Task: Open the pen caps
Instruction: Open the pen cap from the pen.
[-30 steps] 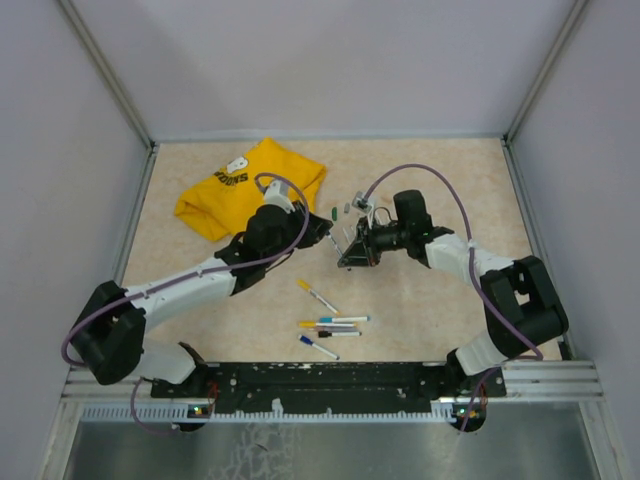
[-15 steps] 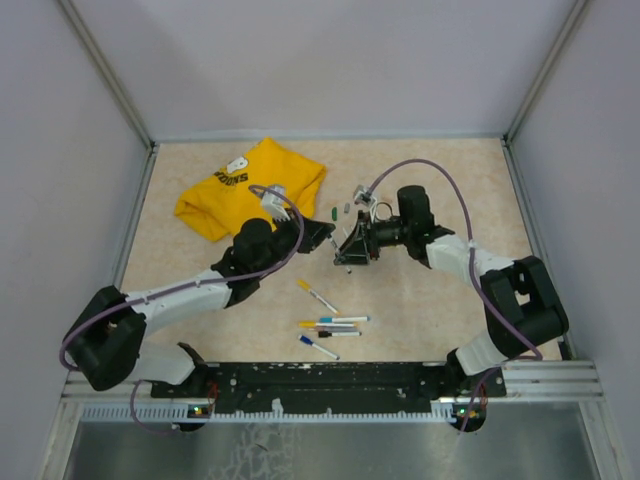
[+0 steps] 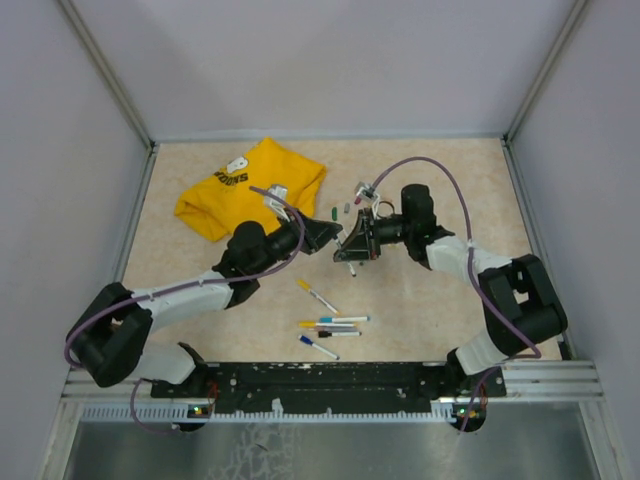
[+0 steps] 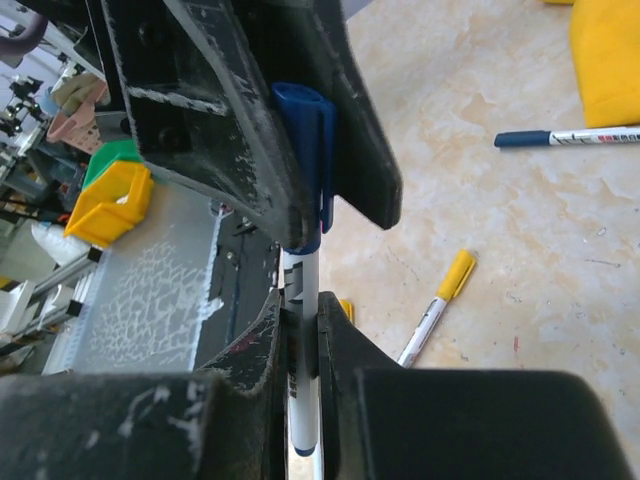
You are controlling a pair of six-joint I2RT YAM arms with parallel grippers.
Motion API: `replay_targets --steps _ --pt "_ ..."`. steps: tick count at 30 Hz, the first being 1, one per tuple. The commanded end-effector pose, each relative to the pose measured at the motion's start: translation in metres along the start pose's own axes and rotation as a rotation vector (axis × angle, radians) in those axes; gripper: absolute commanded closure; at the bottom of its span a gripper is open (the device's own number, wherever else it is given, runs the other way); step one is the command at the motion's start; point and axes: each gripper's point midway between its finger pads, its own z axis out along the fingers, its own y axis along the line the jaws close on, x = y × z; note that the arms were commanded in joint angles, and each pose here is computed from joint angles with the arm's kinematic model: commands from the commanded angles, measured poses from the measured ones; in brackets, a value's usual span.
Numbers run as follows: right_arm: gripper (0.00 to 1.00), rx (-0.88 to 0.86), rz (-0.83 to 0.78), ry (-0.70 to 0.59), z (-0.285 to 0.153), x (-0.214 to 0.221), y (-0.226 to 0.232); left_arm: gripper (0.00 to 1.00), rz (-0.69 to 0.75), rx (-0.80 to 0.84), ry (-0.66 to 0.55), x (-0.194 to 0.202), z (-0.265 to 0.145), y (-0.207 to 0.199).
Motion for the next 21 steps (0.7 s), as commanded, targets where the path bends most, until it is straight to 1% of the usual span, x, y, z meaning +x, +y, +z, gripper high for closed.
replay_targets --steps 1,3,6,15,21 --pt "1.0 0.001 -0.031 -0.011 0.0 -0.01 0.002 0.59 0.01 -0.012 -0.02 -0.005 -0.001 0.006" --pt "1.0 0.051 -0.046 0.0 -0.001 -0.009 -0.006 0.5 0.007 -0.034 -0.018 -0.005 -0.002 0.009" --pt "1.0 0.08 -0.069 0.003 -0.002 -0.01 -0.009 0.46 0.001 -0.059 -0.003 -0.003 -0.001 0.013" --pt "1.0 0.191 -0.103 0.01 -0.004 -0.01 -0.023 0.48 -0.015 -0.071 0.045 0.004 0.006 0.015" --pt "1.0 0.217 -0.115 0.006 -0.003 -0.012 -0.024 0.52 -0.023 -0.083 0.059 0.008 0.006 0.018"
